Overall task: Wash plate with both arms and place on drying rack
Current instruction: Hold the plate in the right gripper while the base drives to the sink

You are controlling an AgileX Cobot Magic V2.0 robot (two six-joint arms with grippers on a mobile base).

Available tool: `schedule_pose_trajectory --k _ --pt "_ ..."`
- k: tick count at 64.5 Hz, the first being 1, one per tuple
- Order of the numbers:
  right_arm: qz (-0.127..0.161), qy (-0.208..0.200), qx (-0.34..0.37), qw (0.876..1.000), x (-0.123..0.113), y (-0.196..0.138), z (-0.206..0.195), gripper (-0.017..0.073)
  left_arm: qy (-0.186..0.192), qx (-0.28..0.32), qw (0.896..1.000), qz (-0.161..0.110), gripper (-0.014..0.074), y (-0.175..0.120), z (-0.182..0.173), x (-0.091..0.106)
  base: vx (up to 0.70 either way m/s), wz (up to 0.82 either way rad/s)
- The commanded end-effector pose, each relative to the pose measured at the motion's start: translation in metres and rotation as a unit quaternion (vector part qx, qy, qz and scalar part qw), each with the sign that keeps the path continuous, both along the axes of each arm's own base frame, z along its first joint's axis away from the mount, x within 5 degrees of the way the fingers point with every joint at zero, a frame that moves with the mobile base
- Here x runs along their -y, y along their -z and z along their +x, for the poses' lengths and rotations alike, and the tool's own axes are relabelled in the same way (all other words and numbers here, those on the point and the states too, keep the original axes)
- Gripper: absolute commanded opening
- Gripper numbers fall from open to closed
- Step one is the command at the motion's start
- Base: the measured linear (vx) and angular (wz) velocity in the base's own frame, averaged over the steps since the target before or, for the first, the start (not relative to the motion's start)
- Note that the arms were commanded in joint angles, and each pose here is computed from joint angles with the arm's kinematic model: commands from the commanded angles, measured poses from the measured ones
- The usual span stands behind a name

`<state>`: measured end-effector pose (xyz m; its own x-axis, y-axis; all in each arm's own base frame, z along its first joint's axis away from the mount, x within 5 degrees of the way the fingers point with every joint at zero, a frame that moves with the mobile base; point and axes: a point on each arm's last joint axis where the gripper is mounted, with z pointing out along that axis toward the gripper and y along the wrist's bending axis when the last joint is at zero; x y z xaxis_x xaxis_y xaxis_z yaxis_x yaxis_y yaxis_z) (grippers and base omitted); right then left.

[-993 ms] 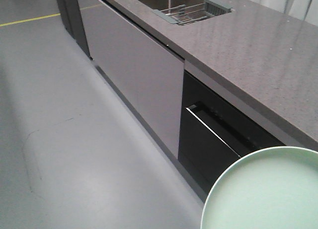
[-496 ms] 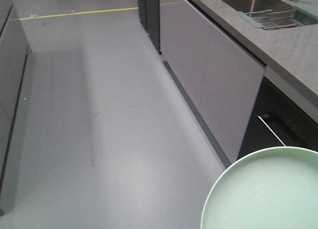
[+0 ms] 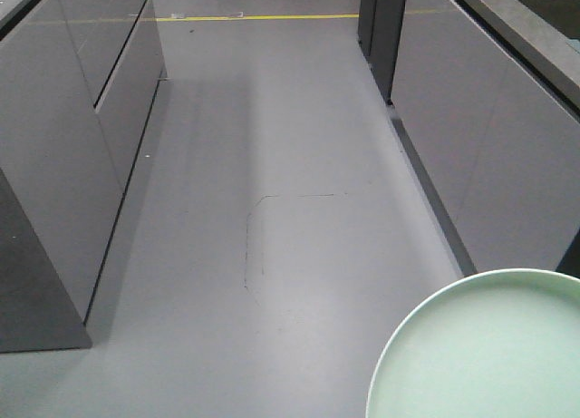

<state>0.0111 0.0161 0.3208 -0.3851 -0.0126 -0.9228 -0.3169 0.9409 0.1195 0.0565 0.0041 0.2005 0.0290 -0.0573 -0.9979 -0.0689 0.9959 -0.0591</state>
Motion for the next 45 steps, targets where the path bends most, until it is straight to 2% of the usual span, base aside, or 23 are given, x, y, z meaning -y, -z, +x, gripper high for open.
schedule_pose_trajectory --k 1,45 --pt "0.014 0.006 0.039 0.999 0.0000 -0.0128 0.0024 -0.0005 0.001 0.038 0.999 -0.004 -0.0006 -0.0025 -0.0009 0.0003 0.06 0.27" --pt "0.014 0.006 0.039 0.999 0.0000 -0.0128 0.0024 -0.0005 0.001 0.038 0.999 -0.004 -0.0006 -0.0025 -0.0009 0.0003 0.11 0.25"
